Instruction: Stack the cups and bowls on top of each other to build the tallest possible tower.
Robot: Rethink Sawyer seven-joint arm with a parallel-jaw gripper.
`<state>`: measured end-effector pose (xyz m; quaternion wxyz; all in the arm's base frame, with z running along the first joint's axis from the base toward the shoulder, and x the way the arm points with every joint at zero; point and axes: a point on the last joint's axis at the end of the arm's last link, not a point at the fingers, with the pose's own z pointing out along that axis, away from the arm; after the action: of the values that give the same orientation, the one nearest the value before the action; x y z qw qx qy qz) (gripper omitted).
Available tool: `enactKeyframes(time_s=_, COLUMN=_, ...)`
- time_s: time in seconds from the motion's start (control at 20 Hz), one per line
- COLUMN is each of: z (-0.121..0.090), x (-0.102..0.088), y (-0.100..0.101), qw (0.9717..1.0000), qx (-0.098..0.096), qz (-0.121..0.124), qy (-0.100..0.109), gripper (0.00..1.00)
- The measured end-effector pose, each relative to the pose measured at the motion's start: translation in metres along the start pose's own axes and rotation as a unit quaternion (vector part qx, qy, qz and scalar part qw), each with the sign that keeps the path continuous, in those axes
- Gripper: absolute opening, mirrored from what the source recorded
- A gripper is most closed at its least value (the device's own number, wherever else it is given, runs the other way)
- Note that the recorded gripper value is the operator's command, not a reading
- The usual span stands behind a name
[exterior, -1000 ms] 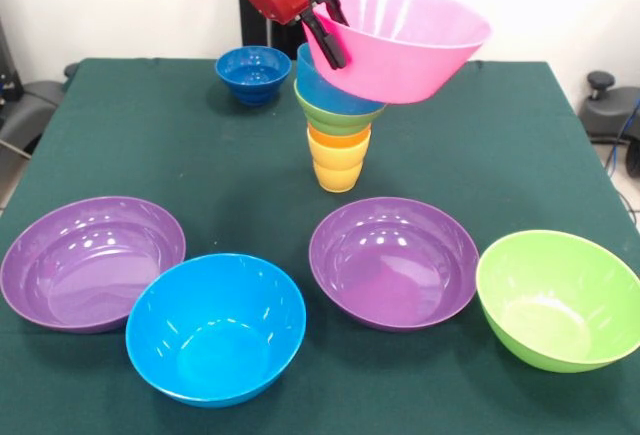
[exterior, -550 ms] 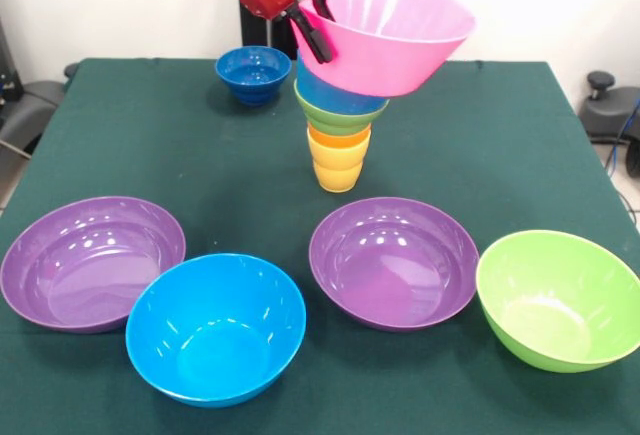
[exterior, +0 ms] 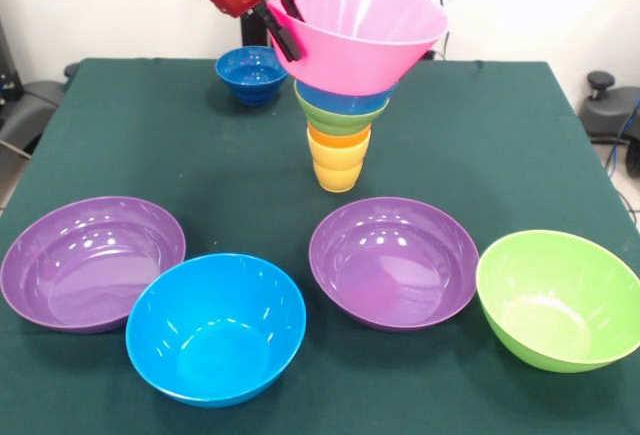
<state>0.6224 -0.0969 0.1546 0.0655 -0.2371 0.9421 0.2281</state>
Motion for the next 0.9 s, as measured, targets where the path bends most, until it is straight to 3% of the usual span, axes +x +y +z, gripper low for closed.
enactKeyframes(time_s=0.4, z=0.005, x=0.007, y=-0.003, qw=1.0, qx=0.001, qz=-0.004, qy=0.004, gripper=0.0)
enactKeyframes(time_s=0.9, z=0.022, x=0.013, y=-0.002, qw=0.9998, qx=-0.017, qz=-0.002, qy=0.006, gripper=0.0)
